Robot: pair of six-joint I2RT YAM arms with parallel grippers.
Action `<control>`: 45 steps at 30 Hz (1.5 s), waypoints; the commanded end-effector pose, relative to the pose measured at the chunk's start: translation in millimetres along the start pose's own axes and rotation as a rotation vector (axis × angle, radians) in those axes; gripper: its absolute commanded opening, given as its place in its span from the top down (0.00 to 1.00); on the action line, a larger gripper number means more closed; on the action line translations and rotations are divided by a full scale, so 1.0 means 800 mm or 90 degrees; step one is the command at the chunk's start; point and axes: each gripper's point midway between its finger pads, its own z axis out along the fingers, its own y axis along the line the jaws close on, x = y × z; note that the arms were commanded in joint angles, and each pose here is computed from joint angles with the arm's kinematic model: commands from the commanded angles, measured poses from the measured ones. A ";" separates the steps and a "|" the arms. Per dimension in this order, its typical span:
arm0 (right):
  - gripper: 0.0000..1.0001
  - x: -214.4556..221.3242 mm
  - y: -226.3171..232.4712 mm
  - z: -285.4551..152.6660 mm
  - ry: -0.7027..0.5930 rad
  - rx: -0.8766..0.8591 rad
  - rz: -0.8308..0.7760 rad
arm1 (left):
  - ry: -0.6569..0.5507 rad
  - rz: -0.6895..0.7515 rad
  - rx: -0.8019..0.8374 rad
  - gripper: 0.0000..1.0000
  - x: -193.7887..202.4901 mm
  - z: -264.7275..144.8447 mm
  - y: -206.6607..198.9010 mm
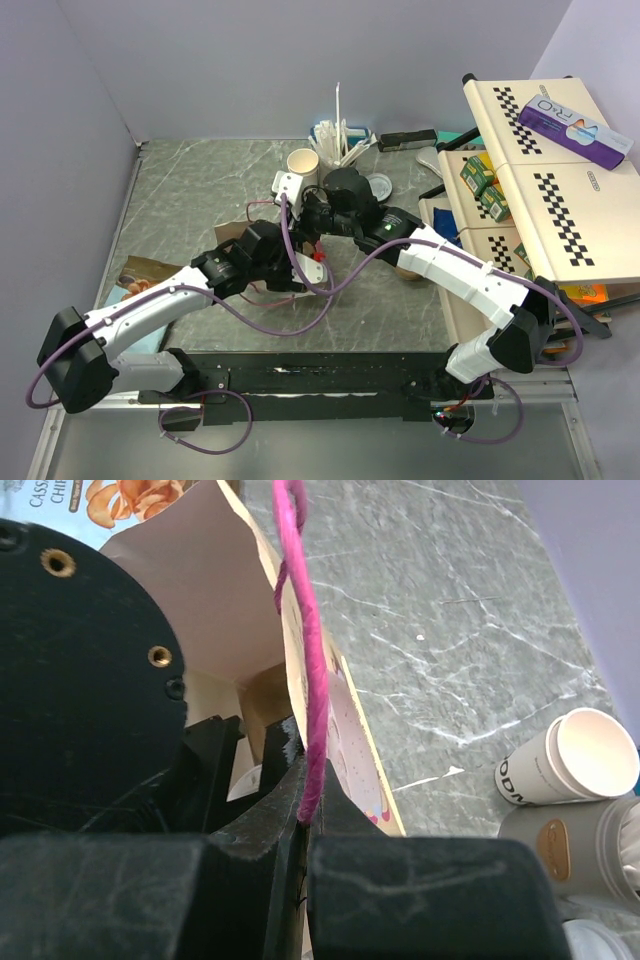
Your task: Pack the takeout coffee
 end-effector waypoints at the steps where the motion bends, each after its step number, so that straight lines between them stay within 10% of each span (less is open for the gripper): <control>1: 1.00 -0.045 0.004 -0.028 -0.067 0.007 -0.016 | 0.003 -0.017 -0.009 0.99 0.001 0.009 -0.001; 45: 1.00 -0.032 0.000 -0.024 -0.051 0.026 -0.014 | 0.046 -0.004 -0.077 0.99 0.001 -0.023 0.033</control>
